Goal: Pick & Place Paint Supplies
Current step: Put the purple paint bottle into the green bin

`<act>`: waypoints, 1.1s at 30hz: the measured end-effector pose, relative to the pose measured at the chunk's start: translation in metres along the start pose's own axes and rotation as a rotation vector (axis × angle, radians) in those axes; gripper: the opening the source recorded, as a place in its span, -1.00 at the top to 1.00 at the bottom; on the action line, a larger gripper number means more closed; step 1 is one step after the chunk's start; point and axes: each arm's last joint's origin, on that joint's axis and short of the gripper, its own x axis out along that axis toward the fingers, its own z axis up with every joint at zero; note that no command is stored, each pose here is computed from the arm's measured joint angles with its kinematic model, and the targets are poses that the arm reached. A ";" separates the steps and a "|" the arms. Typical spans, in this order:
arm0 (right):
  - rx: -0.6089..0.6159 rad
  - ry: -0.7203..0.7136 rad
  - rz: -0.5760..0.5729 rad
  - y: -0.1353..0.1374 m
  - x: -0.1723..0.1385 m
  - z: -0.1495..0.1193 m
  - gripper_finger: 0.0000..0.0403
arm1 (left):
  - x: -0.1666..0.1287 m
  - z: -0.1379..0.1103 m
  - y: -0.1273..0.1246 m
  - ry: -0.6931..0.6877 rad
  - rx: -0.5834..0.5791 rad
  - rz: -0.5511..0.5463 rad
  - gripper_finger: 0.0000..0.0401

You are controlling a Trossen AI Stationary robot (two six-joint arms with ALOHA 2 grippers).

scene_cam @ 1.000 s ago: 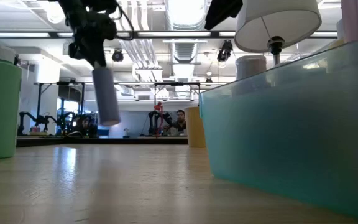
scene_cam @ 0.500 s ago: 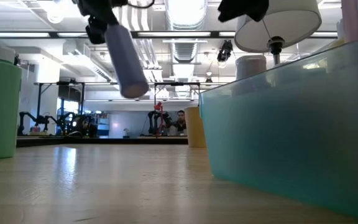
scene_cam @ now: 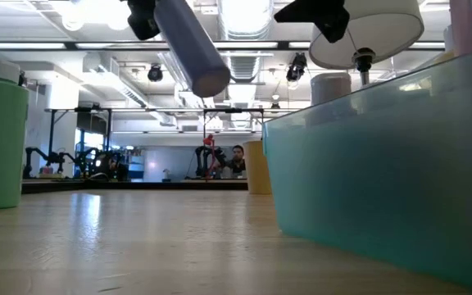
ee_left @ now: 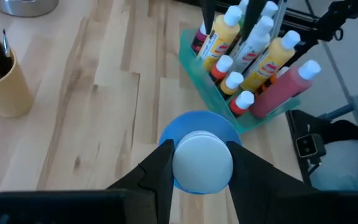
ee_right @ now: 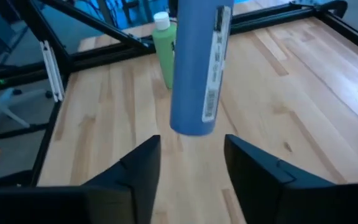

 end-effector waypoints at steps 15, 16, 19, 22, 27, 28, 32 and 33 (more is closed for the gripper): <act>0.012 0.017 0.014 -0.015 0.009 0.004 -0.55 | 0.026 0.034 -0.002 0.043 0.092 0.003 0.39; 0.009 0.015 0.014 -0.015 0.010 0.004 -0.57 | 0.027 0.039 -0.004 0.040 0.100 0.005 0.39; -0.001 -0.027 0.023 -0.015 0.010 0.010 -0.64 | 0.034 0.048 -0.006 0.048 0.131 0.017 0.39; -0.029 -0.052 0.029 -0.014 0.010 0.012 -0.68 | 0.045 0.054 -0.011 0.084 0.175 0.006 0.39; -0.047 -0.096 0.017 -0.017 0.014 0.016 -0.74 | 0.060 0.063 -0.018 0.137 0.230 0.008 0.39; -0.049 -0.091 0.009 -0.018 0.016 0.015 -0.75 | 0.063 0.065 -0.019 0.142 0.242 0.012 0.39; -0.046 -0.075 -0.009 -0.021 0.023 0.013 -0.78 | 0.068 0.071 -0.023 0.156 0.280 0.041 0.39; -0.044 -0.077 -0.014 -0.022 0.025 0.013 -0.78 | 0.069 0.072 -0.023 0.153 0.287 0.048 0.39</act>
